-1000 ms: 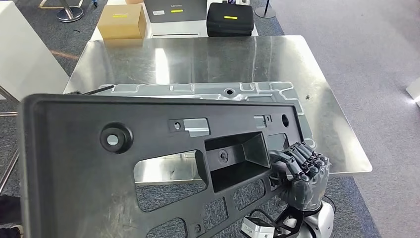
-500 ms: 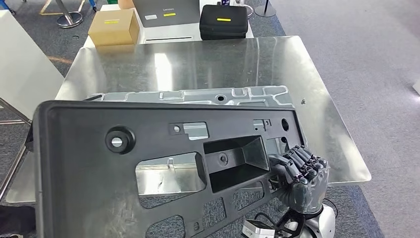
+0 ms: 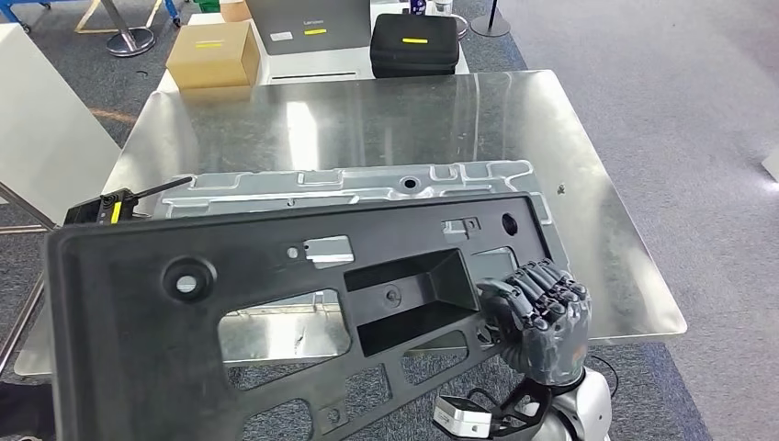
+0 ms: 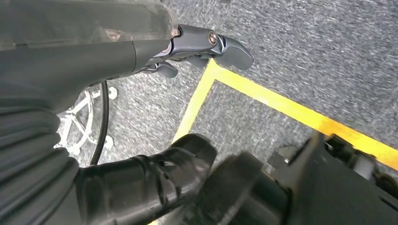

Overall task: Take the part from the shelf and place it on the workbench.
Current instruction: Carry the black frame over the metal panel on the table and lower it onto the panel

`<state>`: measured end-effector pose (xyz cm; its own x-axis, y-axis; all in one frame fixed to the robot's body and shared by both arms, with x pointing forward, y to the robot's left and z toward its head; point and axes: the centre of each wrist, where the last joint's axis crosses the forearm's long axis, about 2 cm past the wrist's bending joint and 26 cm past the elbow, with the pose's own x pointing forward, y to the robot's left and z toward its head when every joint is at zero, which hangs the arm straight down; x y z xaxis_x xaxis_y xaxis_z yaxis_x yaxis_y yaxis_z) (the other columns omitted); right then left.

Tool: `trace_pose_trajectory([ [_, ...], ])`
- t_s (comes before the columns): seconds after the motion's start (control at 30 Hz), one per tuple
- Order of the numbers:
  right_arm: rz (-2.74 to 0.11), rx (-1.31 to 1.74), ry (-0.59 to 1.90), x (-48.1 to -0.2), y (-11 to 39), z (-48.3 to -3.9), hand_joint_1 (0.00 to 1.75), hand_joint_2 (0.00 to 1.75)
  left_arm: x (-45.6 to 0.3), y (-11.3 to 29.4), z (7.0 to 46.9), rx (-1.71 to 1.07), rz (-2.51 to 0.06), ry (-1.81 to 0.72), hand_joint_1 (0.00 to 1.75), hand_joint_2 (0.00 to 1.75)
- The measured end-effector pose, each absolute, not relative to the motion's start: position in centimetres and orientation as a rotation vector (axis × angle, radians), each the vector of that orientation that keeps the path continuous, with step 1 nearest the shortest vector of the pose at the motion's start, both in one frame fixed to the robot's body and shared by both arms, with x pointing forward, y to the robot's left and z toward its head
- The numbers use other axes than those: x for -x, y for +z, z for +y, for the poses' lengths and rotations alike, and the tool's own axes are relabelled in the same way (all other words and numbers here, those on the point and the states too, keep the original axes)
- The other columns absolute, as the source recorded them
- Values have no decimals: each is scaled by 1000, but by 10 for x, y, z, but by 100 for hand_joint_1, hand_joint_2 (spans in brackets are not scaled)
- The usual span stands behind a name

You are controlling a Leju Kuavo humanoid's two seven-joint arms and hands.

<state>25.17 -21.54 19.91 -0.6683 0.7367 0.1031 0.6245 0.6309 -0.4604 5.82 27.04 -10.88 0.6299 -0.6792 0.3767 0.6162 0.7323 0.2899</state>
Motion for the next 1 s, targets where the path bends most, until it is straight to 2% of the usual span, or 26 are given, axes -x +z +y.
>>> trace_pose_trajectory([
  [0.57, -2570, 1225, 676, -299, 241, -175, 160, 175, -69, -107, 270, -118, -486, -789, 0, 0],
  [0.77, -2493, 1377, 800, -330, 260, -159, 164, 175, -75, -106, 269, -100, -485, -807, 0, 0],
  [1.0, -2353, 1491, 936, -361, 256, -156, 163, 175, -80, -105, 267, -91, -488, -821, 0, 0],
])
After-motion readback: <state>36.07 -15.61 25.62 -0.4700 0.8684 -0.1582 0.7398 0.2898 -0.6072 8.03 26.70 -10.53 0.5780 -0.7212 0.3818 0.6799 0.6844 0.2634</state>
